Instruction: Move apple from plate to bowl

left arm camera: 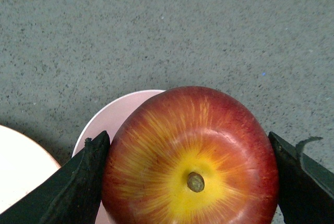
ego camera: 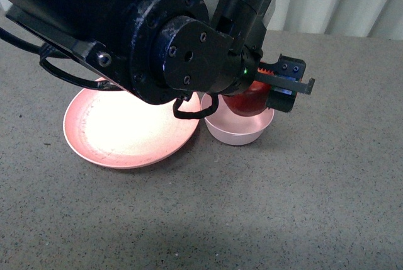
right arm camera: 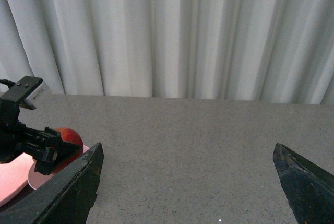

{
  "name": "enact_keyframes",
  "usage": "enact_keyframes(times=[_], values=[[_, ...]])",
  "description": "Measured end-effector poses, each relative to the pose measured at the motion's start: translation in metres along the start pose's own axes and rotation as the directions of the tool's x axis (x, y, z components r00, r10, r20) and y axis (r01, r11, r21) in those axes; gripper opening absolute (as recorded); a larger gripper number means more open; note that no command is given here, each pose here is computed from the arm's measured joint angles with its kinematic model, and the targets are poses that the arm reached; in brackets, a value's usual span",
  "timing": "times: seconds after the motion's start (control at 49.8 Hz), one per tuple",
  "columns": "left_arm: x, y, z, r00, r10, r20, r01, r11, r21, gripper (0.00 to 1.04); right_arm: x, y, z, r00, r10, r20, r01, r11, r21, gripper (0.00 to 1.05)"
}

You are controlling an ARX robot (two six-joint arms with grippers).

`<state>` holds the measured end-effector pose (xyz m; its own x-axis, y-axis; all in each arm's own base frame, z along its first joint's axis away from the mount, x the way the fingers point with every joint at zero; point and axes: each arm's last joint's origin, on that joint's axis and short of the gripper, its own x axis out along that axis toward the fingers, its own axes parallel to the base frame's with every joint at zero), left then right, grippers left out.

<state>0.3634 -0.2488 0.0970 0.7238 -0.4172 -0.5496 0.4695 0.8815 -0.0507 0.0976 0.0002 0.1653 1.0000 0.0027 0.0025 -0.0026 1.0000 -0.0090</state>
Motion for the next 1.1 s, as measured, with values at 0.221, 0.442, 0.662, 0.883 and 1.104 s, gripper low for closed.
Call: enact_keyframes(times=[0.221, 0.442, 0.662, 0.883, 1.104], values=[[0.016, 0.002, -0.016, 0.998, 0.025, -0.049, -0.024, 0.999, 0.031, 0.8, 0.0, 0.0, 0.0, 1.0, 0.0, 0.0, 0.0, 1.0, 0.0, 0.95], [0.019, 0.006, -0.017, 0.998, 0.046, -0.051, -0.044, 0.998, 0.04, 0.98, 0.0, 0.0, 0.0, 1.0, 0.0, 0.0, 0.0, 1.0, 0.0, 0.95], [0.008, 0.011, -0.008, 0.997, 0.079, 0.017, -0.079, 0.997, 0.016, 0.98, 0.0, 0.0, 0.0, 1.0, 0.0, 0.0, 0.0, 1.0, 0.0, 0.95], [-0.044, 0.027, 0.011, 0.975, 0.153, 0.164, -0.139, 0.986, -0.096, 0.98, 0.0, 0.0, 0.0, 1.0, 0.0, 0.0, 0.0, 1.0, 0.0, 0.95], [-0.111, 0.057, -0.012, 0.94, 0.264, 0.215, -0.222, 0.954, -0.203, 0.98, 0.0, 0.0, 0.0, 1.0, 0.0, 0.0, 0.0, 1.0, 0.0, 0.95]])
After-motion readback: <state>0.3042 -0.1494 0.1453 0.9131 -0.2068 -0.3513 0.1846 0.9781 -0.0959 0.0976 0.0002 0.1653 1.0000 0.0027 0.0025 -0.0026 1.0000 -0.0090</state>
